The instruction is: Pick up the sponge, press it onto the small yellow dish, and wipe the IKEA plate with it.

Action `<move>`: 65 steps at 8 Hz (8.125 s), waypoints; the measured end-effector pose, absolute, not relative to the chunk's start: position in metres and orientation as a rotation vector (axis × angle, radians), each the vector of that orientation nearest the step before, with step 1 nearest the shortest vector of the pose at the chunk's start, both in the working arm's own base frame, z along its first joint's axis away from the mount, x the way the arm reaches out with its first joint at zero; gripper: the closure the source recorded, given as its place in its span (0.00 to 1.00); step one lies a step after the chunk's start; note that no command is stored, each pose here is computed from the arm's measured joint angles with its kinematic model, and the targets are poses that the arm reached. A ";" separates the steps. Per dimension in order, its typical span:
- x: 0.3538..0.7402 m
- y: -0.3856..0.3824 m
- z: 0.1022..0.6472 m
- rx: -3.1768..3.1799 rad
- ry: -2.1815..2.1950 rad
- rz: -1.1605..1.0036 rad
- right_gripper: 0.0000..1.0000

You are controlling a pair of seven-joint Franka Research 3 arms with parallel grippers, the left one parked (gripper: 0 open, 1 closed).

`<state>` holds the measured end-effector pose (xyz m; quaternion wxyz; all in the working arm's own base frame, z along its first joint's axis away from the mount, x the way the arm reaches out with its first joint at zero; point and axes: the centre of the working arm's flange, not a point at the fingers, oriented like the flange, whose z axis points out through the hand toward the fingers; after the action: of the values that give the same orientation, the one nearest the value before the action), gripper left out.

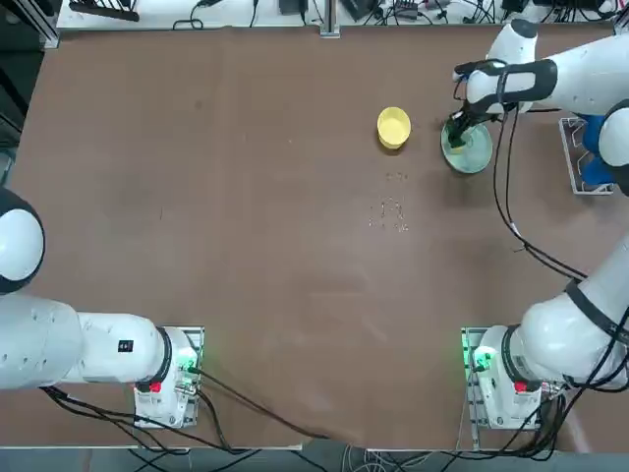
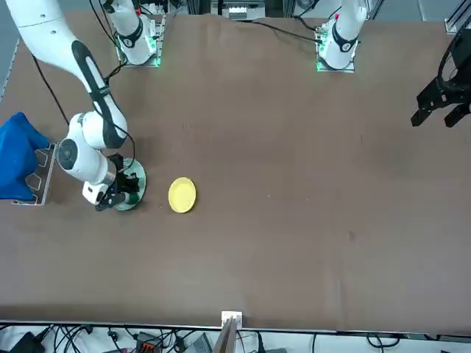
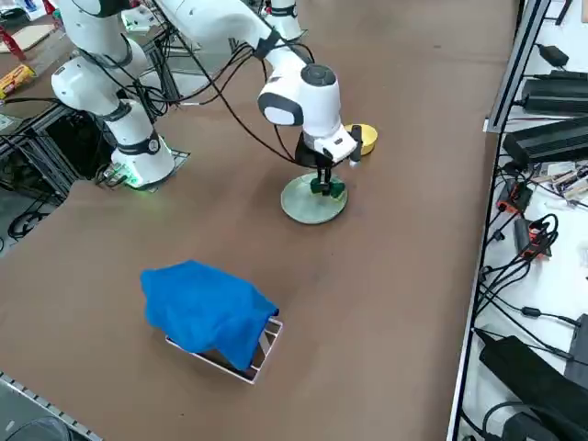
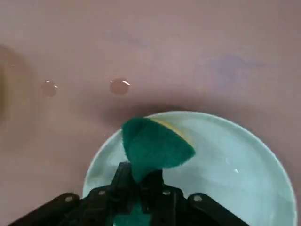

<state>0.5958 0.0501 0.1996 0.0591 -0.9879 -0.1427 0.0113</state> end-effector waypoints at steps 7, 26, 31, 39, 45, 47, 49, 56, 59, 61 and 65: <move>0.625 0.061 0.264 -2.983 -0.456 0.081 0.91; 0.389 0.304 0.248 -3.045 -0.079 -0.059 0.91; 0.367 0.330 0.216 -2.994 -0.037 -0.072 0.91; 0.364 0.333 0.191 -2.968 -0.002 -0.071 0.44; 0.399 0.336 0.235 -2.908 0.025 -0.220 0.00; 0.431 0.324 0.267 -2.914 0.037 -0.260 0.00; 0.475 0.319 0.323 -2.982 0.022 -0.187 0.00; 0.591 0.218 0.497 -3.051 0.134 -0.058 0.00; 0.612 0.152 0.549 -3.051 0.264 -0.038 0.00; 0.616 0.112 0.576 -3.051 0.335 -0.022 0.00; 0.621 0.035 0.616 -3.076 0.310 -0.078 0.00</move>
<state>0.6212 0.0350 0.6164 0.0246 -0.9943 0.1004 -0.0252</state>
